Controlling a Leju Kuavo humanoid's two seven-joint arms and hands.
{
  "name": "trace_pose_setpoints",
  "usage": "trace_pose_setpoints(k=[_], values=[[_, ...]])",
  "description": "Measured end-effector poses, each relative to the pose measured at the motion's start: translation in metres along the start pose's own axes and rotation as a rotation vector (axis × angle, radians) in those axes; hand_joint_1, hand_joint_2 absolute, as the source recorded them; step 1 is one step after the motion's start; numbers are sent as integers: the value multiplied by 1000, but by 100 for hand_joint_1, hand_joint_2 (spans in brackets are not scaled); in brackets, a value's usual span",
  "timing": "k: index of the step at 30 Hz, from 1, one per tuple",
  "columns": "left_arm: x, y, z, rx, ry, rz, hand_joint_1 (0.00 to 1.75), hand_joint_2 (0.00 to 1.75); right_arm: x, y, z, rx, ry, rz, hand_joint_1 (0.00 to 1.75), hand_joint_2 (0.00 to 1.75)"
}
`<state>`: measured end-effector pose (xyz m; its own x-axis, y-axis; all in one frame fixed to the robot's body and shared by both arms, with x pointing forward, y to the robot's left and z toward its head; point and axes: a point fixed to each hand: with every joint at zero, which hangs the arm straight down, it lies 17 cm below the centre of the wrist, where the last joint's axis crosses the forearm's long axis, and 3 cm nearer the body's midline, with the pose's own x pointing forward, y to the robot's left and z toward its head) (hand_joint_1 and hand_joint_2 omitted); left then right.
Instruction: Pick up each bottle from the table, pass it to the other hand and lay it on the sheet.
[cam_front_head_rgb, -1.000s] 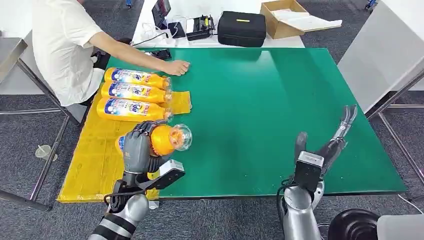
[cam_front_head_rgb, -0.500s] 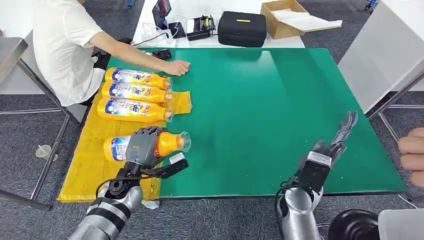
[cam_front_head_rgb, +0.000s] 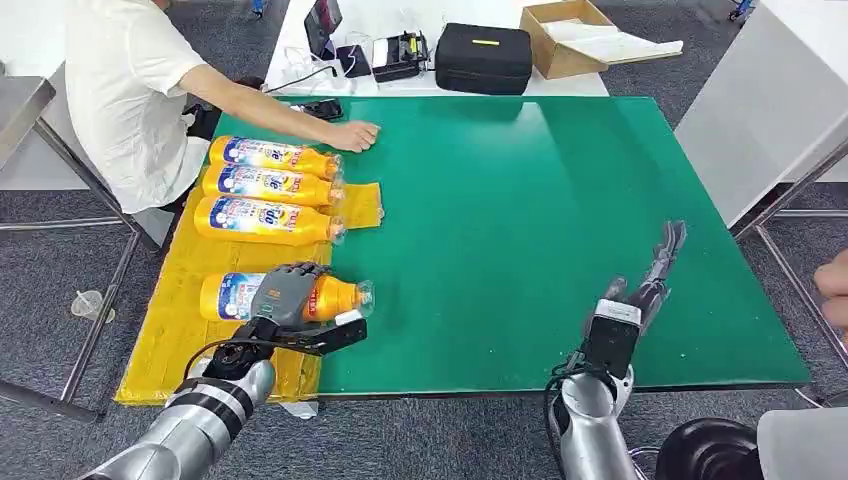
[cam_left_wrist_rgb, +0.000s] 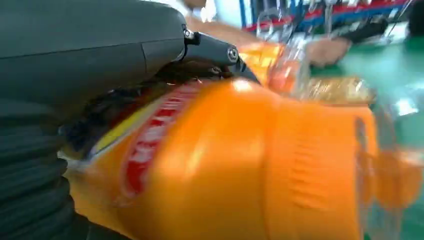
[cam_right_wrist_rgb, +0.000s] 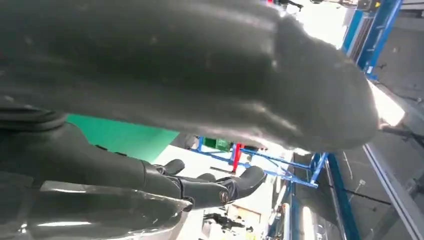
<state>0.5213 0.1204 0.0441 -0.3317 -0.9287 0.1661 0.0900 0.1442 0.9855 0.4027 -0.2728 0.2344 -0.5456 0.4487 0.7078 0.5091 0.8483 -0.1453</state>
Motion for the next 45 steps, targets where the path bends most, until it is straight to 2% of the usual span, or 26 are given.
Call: trace_pose_setpoints(k=[8, 15, 28, 32, 37, 43, 45], values=[[3, -12, -1, -87, -31, 31, 0, 175, -6, 0, 3, 9, 12, 3, 0, 0], [22, -23, 1, -196, -144, 84, 0, 175, -10, 2, 3, 11, 29, -19, 0, 0], [25, -17, 3, -133, -169, 87, 0, 175, -15, 4, 8, 30, 37, -13, 0, 0], [35, -6, 8, -37, -194, 152, 0, 175, -15, 5, 11, 42, 33, -1, 0, 0], [61, 43, 24, 246, -202, 285, 0, 175, -12, 2, 19, 56, 23, 31, 0, 0], [84, 75, 40, 376, -223, 378, 0, 175, -5, -5, 19, 28, 20, 23, 0, 0], [89, 87, 48, 429, -230, 436, 0, 175, -6, -16, 16, -26, 55, -33, 0, 0]])
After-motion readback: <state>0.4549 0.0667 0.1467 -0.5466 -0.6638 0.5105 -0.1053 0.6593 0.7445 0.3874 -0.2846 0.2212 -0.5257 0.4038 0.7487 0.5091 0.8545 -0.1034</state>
